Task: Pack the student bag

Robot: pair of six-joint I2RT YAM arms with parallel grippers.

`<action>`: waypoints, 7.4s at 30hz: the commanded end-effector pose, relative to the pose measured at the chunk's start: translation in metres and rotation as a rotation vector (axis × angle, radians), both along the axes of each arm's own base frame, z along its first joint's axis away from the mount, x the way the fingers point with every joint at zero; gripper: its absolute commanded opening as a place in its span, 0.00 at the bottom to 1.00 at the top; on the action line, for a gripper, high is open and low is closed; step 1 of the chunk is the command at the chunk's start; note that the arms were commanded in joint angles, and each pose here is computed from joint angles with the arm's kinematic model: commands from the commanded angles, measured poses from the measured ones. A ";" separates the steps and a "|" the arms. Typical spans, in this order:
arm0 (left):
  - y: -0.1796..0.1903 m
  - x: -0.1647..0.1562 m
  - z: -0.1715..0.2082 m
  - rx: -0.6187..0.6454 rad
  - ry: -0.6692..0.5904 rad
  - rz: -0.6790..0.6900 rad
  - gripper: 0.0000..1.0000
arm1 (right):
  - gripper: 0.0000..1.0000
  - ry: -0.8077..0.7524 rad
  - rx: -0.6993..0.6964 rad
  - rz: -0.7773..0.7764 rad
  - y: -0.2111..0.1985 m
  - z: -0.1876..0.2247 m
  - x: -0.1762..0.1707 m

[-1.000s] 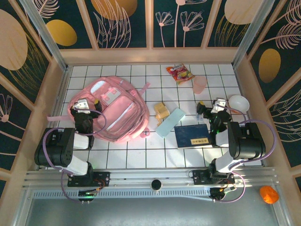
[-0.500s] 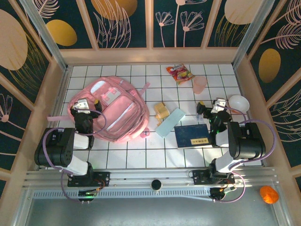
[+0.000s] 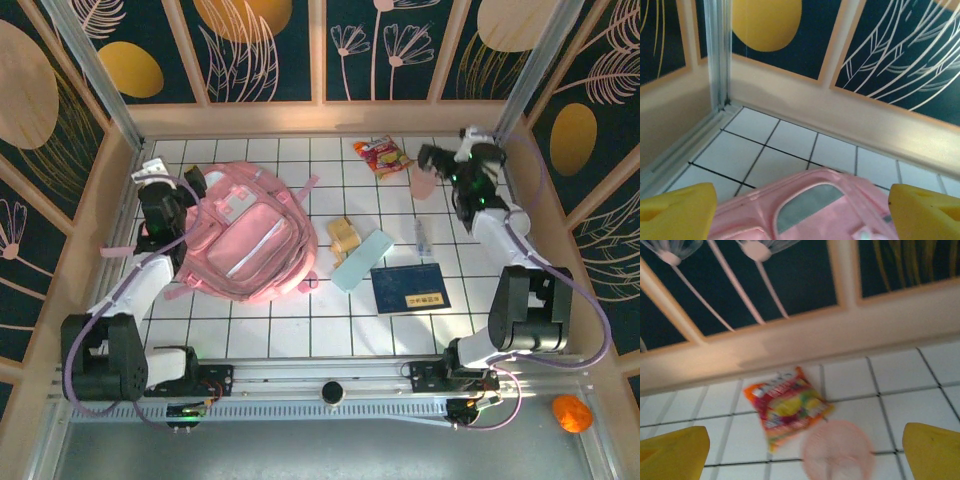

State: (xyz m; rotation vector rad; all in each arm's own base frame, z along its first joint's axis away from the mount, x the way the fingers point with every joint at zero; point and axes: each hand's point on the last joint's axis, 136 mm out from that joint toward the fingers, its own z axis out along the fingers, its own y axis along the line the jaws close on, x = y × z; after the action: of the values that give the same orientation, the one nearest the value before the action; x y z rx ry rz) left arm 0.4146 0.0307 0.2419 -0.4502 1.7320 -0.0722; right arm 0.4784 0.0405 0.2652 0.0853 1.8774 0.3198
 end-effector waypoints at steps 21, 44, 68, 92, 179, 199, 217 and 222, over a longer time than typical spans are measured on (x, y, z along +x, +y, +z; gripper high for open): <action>-0.058 -0.101 -0.184 -0.554 0.582 -0.078 0.46 | 0.51 0.760 0.056 0.351 0.331 -0.209 -0.140; -0.105 -0.094 -0.208 -0.548 0.656 -0.241 0.37 | 0.46 0.871 0.092 0.377 0.339 -0.215 -0.255; -0.145 -0.078 -0.028 0.267 0.152 -0.820 0.74 | 0.71 0.190 0.258 0.234 0.220 -0.034 -0.226; -0.250 -0.138 -0.155 0.881 0.255 -1.442 0.80 | 0.81 -0.041 0.310 0.265 0.186 -0.025 -0.221; -0.217 -0.148 0.067 1.009 -0.272 -1.210 0.00 | 0.60 0.042 -0.430 1.300 0.239 -0.158 -0.145; -0.222 -0.147 0.071 0.955 -0.306 -1.211 0.00 | 0.41 0.077 -0.221 1.321 0.251 -0.144 -0.153; -0.213 -0.133 0.055 0.908 -0.236 -1.133 0.00 | 0.00 0.009 -0.095 1.217 0.237 -0.114 -0.144; -0.208 -0.122 0.046 0.892 -0.191 -1.083 0.00 | 0.00 -0.004 -0.070 1.230 0.239 -0.103 -0.154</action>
State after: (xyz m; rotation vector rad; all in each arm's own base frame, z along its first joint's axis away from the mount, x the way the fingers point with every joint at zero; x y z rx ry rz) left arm 0.2756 -0.1778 0.2503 1.2281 1.5662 -0.1647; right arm 0.3320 0.2742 0.1311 -1.1430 1.8271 1.0205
